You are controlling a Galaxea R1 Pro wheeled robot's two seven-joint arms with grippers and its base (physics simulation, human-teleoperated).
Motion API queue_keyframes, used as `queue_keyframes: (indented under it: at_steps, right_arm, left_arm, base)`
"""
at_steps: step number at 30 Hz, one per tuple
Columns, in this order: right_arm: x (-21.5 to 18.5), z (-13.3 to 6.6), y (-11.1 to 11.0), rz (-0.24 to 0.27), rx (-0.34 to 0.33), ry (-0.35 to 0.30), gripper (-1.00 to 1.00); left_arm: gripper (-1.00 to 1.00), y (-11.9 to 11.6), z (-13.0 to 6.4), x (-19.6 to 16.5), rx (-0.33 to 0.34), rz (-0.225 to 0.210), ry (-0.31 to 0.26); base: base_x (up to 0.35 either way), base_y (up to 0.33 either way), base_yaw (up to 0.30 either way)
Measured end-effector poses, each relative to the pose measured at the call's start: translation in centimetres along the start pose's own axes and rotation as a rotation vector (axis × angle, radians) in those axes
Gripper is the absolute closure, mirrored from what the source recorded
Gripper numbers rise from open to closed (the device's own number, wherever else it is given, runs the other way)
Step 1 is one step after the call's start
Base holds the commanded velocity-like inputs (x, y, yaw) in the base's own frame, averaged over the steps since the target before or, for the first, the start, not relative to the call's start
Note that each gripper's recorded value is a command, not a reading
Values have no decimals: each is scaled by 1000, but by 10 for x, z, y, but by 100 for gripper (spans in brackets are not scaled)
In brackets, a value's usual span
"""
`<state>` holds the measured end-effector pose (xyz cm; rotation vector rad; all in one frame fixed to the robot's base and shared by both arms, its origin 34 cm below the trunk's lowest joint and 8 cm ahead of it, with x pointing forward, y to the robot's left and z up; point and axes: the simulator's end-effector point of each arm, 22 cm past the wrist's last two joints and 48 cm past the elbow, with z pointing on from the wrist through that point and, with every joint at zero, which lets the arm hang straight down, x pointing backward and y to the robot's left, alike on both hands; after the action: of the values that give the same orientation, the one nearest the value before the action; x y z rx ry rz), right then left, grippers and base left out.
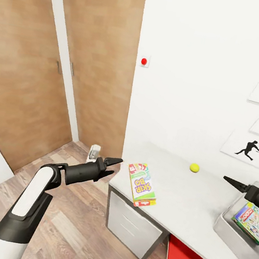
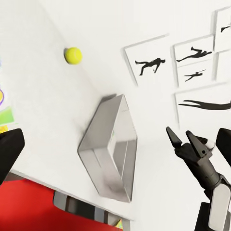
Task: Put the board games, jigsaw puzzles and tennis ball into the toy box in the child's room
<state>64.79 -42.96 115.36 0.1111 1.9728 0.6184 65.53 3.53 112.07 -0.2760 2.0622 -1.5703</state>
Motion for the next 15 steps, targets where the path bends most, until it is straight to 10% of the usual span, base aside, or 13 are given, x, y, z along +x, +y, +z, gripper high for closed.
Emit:
queue_keyframes:
  at_steps: [9, 15]
  right_arm:
    - [2, 2, 3, -5, -6, 7, -100]
    - [11, 11, 12, -17, -24, 39, -100]
  left_arm:
    - [-100, -1, -1, 0, -2, 3, -2]
    - [-100, 45, -20, 22, -78, -52, 10]
  base:
    - [-5, 2, 283]
    - [-1, 0, 293]
